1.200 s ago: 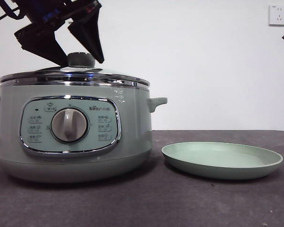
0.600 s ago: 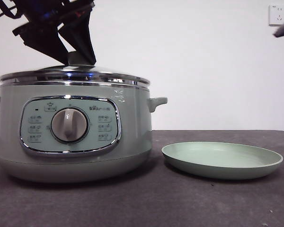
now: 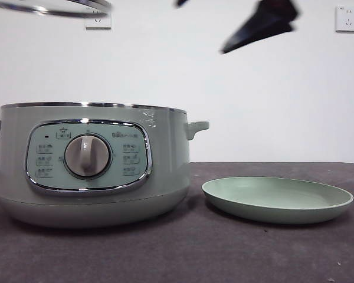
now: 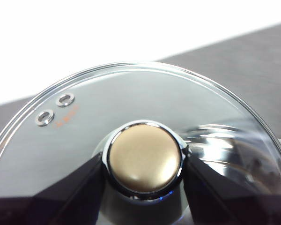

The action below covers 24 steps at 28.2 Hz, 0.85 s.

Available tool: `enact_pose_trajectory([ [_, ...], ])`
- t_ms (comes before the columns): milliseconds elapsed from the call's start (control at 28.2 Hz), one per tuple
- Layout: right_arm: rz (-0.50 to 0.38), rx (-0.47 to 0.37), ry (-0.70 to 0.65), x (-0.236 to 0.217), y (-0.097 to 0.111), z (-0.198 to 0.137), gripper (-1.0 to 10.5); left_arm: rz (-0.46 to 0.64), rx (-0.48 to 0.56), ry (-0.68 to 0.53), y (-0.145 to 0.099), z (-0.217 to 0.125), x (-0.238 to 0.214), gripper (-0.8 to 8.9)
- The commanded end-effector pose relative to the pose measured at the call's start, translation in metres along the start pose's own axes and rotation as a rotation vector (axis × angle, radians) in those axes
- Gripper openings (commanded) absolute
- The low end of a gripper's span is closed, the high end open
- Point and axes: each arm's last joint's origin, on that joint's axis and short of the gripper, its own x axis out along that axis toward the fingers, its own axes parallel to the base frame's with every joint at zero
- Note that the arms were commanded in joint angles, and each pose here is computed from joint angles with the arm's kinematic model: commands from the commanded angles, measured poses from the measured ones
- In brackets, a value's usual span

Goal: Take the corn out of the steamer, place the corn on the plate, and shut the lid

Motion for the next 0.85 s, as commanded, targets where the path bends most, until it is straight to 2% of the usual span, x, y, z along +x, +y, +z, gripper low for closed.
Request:
enact_pose_trajectory([
  [35,-0.029,-0.032,0.061,0.025,0.009,0.015,4.7,0.095,-0.019,-0.084,0.011,0.006,-0.020,-0.09],
  [248,-0.065,-0.102,0.160,0.078,0.025,0.051,4.7,0.202,-0.022,-0.127,0.023,0.003,-0.046,-0.09],
  [390,-0.114,-0.143,0.224,0.112,0.034,0.061,4.7,0.253,-0.032,-0.152,0.029,0.001,-0.059,-0.09],
  [531,-0.164,-0.201,0.270,0.145,0.043,0.061,4.1,0.255,-0.036,-0.158,0.031,0.000,-0.064,-0.09],
  [637,-0.169,-0.225,0.301,0.168,0.046,0.056,4.1,0.254,-0.032,-0.151,0.031,-0.001,-0.064,-0.09],
  [744,-0.219,-0.241,0.332,0.188,0.042,0.048,4.1,0.252,-0.028,-0.143,0.031,-0.002,-0.064,-0.09],
  [850,-0.232,-0.240,0.373,0.206,0.036,0.039,4.1,0.252,-0.026,-0.140,0.031,-0.002,-0.064,-0.09],
])
